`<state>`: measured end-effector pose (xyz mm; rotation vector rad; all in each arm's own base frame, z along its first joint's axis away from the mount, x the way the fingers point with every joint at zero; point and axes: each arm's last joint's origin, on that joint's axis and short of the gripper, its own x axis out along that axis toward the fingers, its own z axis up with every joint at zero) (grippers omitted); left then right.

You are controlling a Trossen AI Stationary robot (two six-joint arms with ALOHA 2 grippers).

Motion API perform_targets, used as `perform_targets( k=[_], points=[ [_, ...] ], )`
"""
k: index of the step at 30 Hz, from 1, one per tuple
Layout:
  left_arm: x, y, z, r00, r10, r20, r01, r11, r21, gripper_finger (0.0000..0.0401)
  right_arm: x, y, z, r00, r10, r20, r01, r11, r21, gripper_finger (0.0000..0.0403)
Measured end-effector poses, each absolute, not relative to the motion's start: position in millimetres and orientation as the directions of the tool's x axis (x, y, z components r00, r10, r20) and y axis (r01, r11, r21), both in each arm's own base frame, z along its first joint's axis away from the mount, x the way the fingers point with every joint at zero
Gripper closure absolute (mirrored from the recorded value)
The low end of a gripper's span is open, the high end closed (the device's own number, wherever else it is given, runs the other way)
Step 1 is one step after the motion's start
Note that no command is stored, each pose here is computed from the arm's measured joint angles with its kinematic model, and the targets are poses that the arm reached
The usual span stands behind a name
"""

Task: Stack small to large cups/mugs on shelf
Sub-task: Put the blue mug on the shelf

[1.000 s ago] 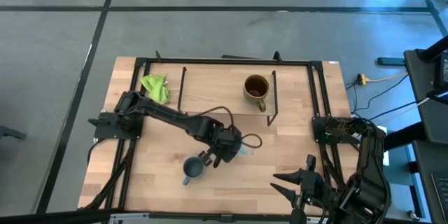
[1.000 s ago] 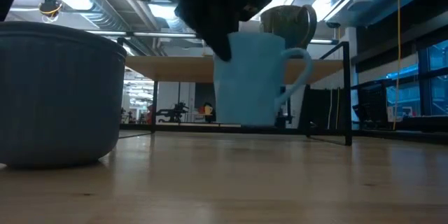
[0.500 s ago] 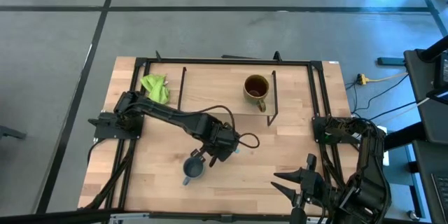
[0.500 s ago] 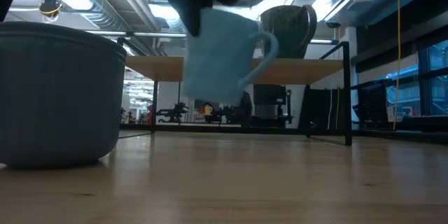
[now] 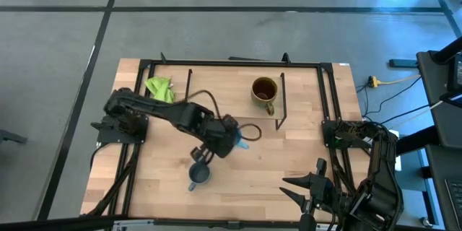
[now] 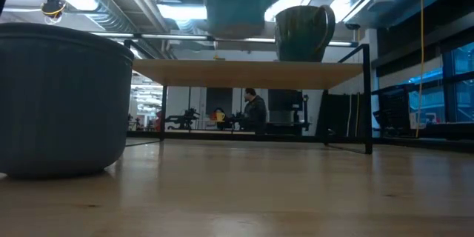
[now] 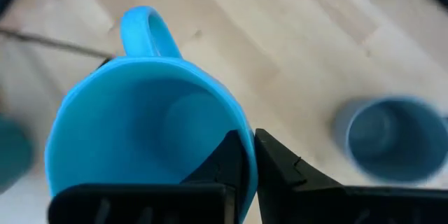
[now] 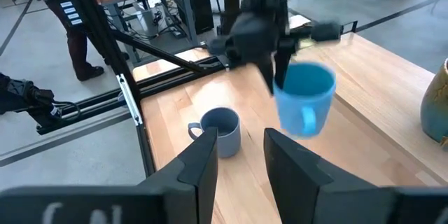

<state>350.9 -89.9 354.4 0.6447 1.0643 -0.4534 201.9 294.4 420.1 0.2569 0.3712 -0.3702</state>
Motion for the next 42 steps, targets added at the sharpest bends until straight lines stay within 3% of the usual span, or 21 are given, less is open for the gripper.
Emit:
perform_targets(
  k=[6,16,26,42],
  points=[
    [338.3,-68.6,374.2,0.481,0.069,-0.874,0.668,0.617,0.416,0.0385,201.9,294.3,420.1,0.866,-0.304,-0.396,0.396,0.901,0.175,0.0285],
    [340.3,-22.1,371.8,0.423,0.135,-0.896,0.740,0.520,0.427,0.0385,202.1,294.7,420.3,0.868,-0.301,-0.395,0.409,0.885,0.224,0.0285],
    [336.2,3.4,374.2,0.404,0.100,-0.909,0.776,0.489,0.398,0.0385,201.7,294.1,419.9,0.866,-0.305,-0.397,0.409,0.888,0.211,0.0285],
    [339.1,47.2,362.6,0.414,0.071,-0.908,0.742,0.552,0.381,0.0384,219.7,283.1,422.1,0.862,-0.392,-0.322,0.471,0.853,0.225,0.0285]
  ],
)
